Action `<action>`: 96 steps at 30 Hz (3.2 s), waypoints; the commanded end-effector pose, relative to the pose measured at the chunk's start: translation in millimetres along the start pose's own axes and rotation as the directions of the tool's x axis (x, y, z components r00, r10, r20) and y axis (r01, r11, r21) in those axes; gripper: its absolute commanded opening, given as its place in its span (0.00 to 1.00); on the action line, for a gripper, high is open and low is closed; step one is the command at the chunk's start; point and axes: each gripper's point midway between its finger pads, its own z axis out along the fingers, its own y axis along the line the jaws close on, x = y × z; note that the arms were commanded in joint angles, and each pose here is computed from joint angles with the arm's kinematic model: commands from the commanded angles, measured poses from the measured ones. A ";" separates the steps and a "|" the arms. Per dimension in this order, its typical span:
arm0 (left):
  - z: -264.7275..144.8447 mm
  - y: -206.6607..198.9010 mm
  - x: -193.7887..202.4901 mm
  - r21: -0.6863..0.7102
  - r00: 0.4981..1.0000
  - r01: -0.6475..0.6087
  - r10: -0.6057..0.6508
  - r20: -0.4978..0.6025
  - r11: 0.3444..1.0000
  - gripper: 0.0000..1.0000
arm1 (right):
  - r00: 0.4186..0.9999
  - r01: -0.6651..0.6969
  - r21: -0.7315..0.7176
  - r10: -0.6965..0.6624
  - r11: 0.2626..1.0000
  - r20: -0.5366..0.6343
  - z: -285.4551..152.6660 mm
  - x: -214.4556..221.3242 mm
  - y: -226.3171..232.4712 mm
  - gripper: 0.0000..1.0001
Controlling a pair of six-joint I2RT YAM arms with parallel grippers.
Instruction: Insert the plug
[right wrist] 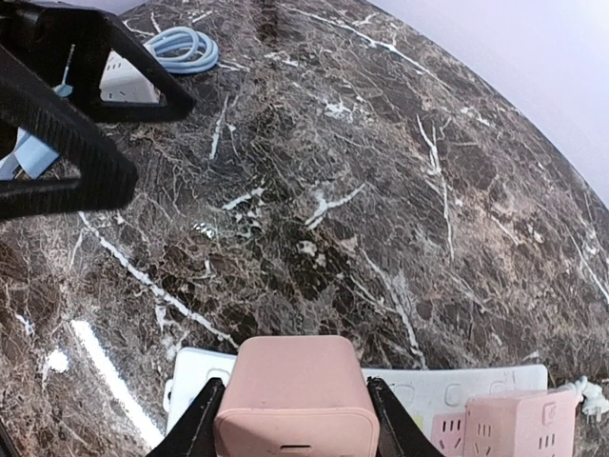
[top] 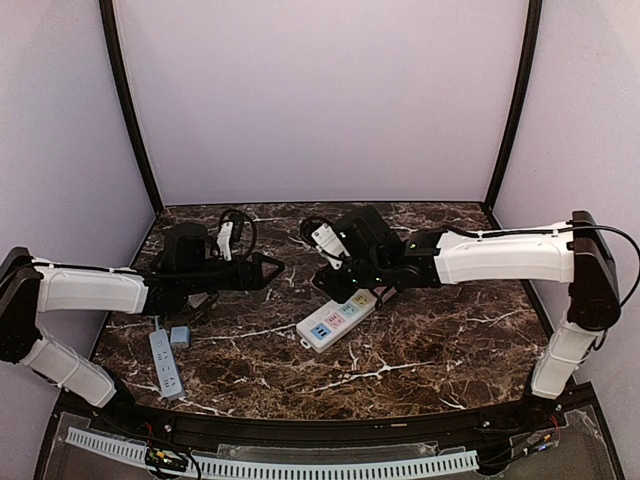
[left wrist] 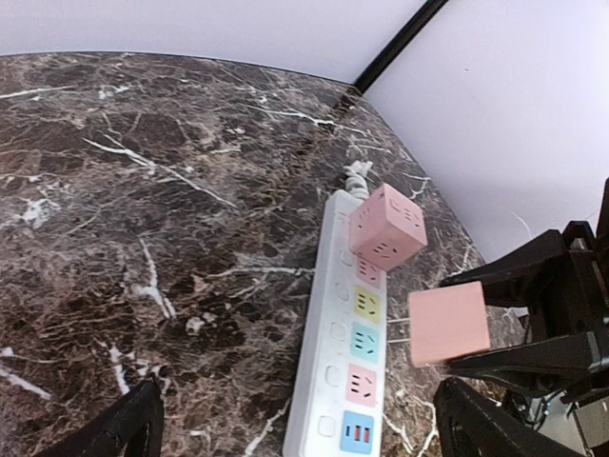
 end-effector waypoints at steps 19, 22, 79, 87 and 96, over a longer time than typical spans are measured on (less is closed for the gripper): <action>-22.7 61.0 -1.8 -0.304 0.975 -0.115 0.166 0.149 0.946 0.98 | 0.951 -0.097 -0.013 0.089 0.995 -0.297 -14.5 66.7 -40.3 0.00; -22.3 61.1 1.9 -0.295 0.977 -0.110 0.158 0.145 0.949 0.97 | 0.946 -0.098 -0.034 0.082 0.995 -0.312 -9.0 67.8 -36.6 0.00; -27.9 52.4 3.1 -0.249 0.976 -0.105 0.148 0.161 0.963 0.96 | 0.824 -0.116 0.071 0.136 0.991 -0.550 51.1 127.9 -49.5 0.00; -27.5 52.0 3.6 -0.246 0.976 -0.104 0.146 0.159 0.964 0.96 | 0.774 -0.132 0.135 0.188 0.982 -0.604 53.6 149.8 -54.6 0.00; -29.0 50.8 2.7 -0.241 0.975 -0.101 0.144 0.168 0.965 0.96 | 0.755 -0.150 0.220 0.255 0.964 -0.605 38.2 169.8 -61.9 0.00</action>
